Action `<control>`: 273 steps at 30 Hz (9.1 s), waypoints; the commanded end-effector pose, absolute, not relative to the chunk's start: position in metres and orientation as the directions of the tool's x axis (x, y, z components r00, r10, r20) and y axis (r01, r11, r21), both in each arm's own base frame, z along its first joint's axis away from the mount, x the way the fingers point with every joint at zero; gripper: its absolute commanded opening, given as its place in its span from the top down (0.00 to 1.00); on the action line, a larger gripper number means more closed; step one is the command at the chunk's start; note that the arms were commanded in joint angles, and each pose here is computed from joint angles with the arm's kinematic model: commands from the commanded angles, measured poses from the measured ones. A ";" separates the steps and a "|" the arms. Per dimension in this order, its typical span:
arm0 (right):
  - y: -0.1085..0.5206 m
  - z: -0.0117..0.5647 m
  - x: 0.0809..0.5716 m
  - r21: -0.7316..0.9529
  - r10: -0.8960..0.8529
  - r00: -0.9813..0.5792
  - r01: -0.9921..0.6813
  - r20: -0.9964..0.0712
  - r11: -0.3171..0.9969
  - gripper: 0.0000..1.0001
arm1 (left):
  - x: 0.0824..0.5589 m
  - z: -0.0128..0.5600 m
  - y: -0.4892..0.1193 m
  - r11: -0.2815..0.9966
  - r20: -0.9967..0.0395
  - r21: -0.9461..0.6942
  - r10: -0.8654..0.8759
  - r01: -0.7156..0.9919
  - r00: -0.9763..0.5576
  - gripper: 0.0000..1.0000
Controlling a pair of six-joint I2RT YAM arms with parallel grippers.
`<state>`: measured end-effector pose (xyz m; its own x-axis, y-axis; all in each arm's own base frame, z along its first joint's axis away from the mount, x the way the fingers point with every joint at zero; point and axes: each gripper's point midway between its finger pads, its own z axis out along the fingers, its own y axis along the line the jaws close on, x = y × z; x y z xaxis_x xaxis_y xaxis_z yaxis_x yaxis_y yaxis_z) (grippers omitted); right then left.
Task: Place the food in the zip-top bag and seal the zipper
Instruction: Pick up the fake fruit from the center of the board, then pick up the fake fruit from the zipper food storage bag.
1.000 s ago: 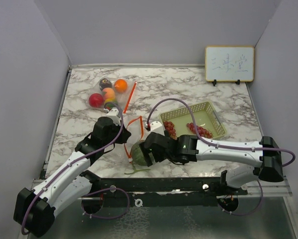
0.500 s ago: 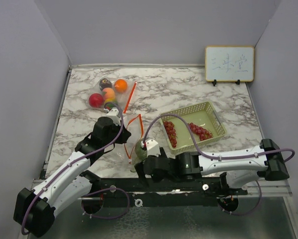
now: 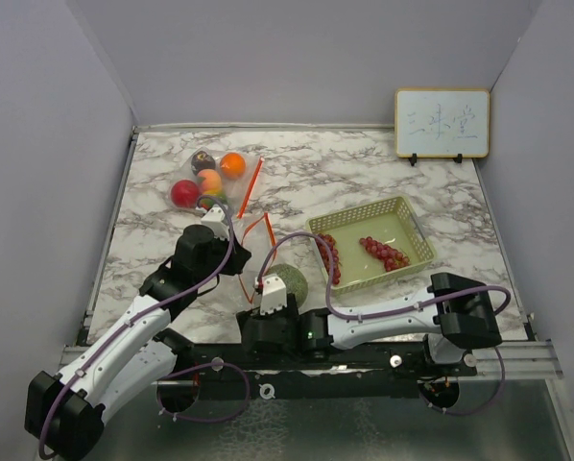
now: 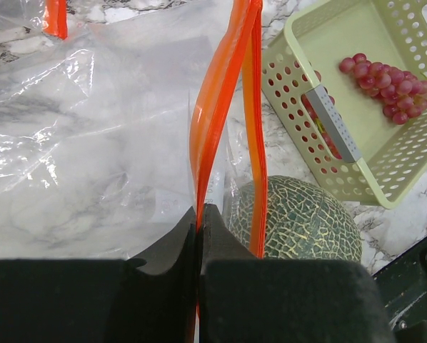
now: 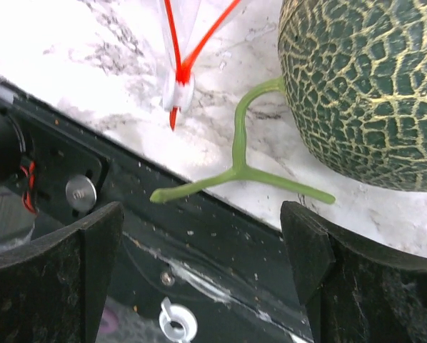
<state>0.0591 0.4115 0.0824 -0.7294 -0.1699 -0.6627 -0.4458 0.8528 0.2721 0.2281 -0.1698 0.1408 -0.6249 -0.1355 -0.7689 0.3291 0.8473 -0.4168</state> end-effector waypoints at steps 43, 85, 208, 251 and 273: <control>0.359 0.163 0.121 0.210 -0.061 -0.508 -0.459 -0.859 0.863 0.98 | 0.230 0.157 -0.169 0.841 -0.798 -0.407 -0.137 0.356 -0.587 1.00; 0.348 0.271 0.129 0.235 0.211 -0.135 -0.779 -0.968 0.581 0.98 | 0.168 0.197 -0.243 0.202 -0.487 -0.873 -0.399 0.444 -0.777 1.00; 0.398 0.079 0.114 0.411 0.090 -0.437 -0.728 -0.895 0.549 0.98 | 0.223 0.126 -0.206 0.666 -0.594 -0.706 -0.373 0.240 -0.712 0.65; 0.387 0.086 0.116 0.406 0.104 -0.424 -0.723 -0.899 0.559 0.98 | 0.232 0.105 -0.212 0.743 -0.634 -0.595 -0.202 0.305 -0.746 1.00; 0.374 0.229 0.072 0.342 0.299 -0.274 -0.917 -0.914 0.206 0.98 | 0.219 0.168 -0.189 0.610 -0.667 -0.724 -0.503 0.321 -0.550 1.00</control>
<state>0.0846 0.3726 0.2155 -0.3022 0.2721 -0.9136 -0.8782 0.2932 0.3779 0.2136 -0.1910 0.1439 -0.6117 -0.3949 -0.6855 0.3199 0.6690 -0.6709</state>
